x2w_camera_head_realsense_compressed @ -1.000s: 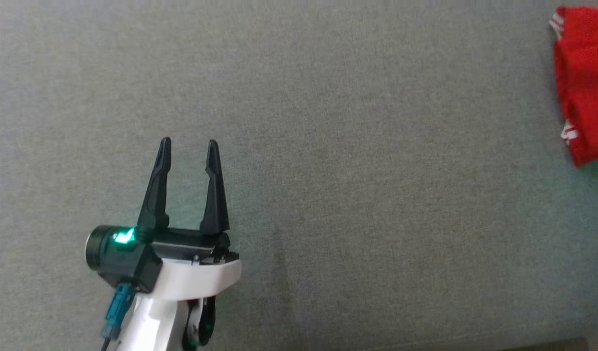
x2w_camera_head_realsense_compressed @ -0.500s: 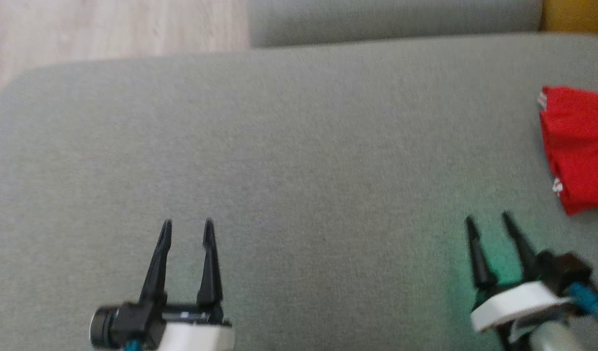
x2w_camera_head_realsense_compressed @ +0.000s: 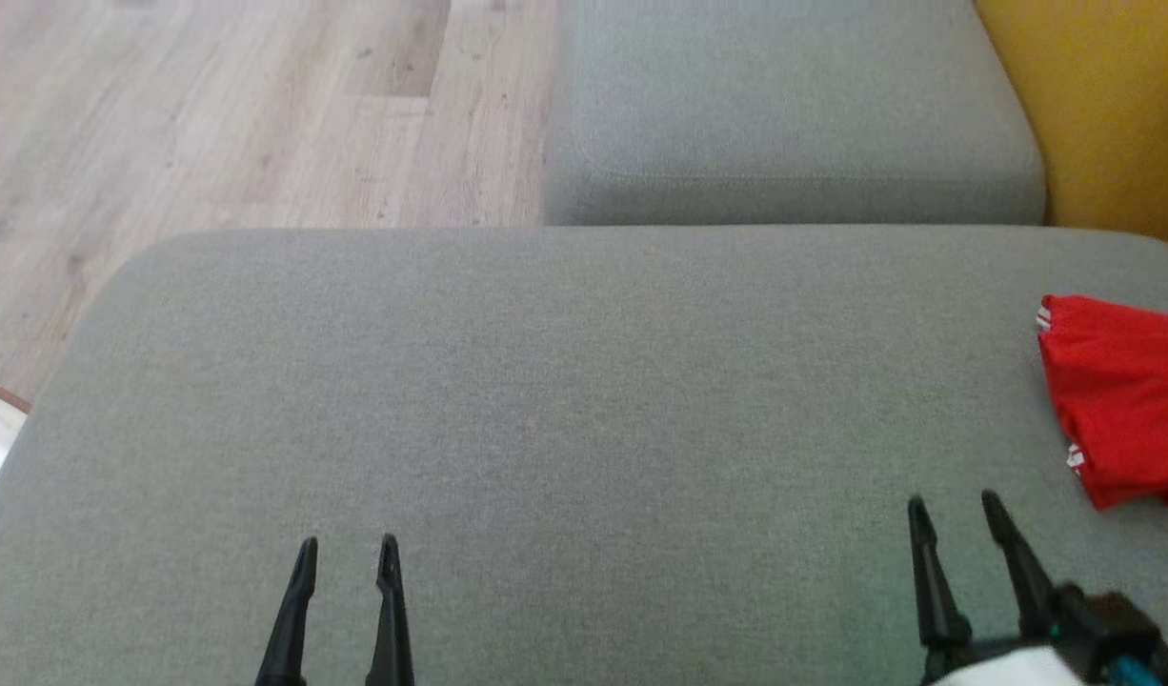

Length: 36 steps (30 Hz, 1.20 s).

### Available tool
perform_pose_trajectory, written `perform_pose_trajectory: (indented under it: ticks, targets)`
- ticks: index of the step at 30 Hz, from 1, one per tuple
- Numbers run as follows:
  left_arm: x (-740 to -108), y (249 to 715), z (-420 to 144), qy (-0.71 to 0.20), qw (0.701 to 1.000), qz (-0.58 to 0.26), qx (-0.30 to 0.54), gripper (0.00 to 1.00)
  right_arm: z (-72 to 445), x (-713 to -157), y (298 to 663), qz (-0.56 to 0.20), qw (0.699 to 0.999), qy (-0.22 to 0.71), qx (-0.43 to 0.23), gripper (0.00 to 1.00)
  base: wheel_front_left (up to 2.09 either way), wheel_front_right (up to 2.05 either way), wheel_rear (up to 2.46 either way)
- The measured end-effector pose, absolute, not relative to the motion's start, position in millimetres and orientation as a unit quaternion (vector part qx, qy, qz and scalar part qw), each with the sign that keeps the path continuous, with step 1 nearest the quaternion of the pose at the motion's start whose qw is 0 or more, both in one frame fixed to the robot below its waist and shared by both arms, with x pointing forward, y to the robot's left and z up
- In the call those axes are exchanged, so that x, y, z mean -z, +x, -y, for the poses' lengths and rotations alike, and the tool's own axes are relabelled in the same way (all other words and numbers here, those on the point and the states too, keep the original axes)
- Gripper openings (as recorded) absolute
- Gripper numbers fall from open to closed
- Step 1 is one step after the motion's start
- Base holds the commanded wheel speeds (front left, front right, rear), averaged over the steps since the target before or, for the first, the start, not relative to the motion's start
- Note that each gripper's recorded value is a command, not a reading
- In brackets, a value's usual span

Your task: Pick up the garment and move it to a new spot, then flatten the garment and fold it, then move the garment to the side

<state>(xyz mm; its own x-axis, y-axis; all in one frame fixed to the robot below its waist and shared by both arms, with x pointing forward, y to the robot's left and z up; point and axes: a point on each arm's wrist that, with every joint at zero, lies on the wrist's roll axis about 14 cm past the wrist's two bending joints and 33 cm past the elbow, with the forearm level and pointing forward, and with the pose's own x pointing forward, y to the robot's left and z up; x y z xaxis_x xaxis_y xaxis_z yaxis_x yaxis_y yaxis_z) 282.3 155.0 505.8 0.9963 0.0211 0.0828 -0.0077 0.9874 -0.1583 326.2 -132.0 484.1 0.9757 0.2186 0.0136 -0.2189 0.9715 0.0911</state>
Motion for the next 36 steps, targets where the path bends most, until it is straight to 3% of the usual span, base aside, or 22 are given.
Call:
perform_pose_trajectory:
  ticks: [23, 24, 30, 36]
  targets:
    - [-492.0, 277.4, -146.2, -0.062, 0.998, 0.023, 0.021, 1.00, 143.3, -479.8, 309.6, -0.001, 0.994, 0.063, -0.085, 1.00, 0.00, 0.00, 0.00]
    - [-491.2, 277.6, -145.9, -0.062, 0.998, 0.022, 0.022, 0.00, 143.8, -479.2, 309.1, -0.002, 0.995, 0.063, -0.084, 0.00, 0.00, 0.00, 0.00]
    - [-455.3, 265.2, -145.8, -0.065, 0.997, -0.037, 0.018, 0.00, 146.5, -441.2, 292.6, -0.065, 0.993, 0.068, -0.076, 0.00, 0.00, 0.00, 0.00]
    - [-451.4, 266.2, -148.3, -0.099, 0.994, -0.049, 0.008, 0.00, 150.2, -437.4, 292.4, -0.076, 0.990, 0.103, -0.062, 0.00, 0.00, 0.00, 0.00]
